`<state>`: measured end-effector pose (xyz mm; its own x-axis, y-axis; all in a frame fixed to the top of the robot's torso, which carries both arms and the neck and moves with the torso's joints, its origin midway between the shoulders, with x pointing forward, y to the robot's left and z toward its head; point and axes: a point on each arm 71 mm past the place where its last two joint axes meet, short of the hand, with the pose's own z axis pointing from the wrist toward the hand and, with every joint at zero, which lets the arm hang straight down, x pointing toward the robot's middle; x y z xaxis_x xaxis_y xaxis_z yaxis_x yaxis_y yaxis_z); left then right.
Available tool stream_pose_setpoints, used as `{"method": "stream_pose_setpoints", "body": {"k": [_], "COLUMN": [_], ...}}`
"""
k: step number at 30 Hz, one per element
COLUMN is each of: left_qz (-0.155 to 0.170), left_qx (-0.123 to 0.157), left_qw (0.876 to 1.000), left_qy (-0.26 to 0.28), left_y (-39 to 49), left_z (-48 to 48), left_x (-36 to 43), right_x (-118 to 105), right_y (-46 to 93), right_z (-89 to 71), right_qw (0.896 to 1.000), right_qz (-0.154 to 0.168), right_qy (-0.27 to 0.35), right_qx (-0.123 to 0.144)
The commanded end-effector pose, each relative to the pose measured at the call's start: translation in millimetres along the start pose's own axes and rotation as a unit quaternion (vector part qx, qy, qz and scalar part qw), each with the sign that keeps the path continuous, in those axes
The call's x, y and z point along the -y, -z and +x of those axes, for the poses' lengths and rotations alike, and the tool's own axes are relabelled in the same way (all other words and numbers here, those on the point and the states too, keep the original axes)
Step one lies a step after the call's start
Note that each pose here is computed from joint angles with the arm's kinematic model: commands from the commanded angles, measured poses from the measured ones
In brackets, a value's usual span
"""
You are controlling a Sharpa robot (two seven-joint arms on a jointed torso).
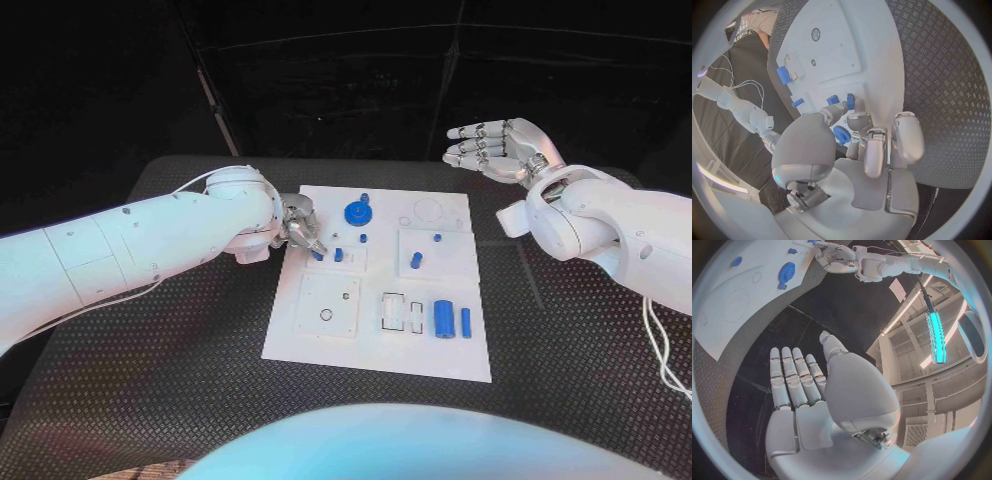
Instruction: Assemble the parts on the task board
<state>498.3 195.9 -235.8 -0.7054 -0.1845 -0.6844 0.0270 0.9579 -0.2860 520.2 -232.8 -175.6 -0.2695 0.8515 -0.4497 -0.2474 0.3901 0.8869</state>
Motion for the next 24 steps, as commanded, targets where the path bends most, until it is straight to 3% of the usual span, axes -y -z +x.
{"method": "stream_pose_setpoints", "body": {"k": [1, 24], "left_qz": [-0.002, 0.001], "left_qx": [-0.015, -0.018], "left_qw": [1.0, 1.0], "left_qy": [-0.009, -0.012], "left_y": [-2.7, -1.3], "left_z": [7.0, 8.2], "left_x": [0.6, 1.6], "right_x": [-2.4, -2.3], "right_y": [-0.5, -0.7], "right_z": [0.2, 0.6], "right_qw": [1.0, 1.0], "right_qz": [-0.005, -0.005], "right_qy": [-0.003, -0.003], "right_qx": [-0.002, -0.003]}}
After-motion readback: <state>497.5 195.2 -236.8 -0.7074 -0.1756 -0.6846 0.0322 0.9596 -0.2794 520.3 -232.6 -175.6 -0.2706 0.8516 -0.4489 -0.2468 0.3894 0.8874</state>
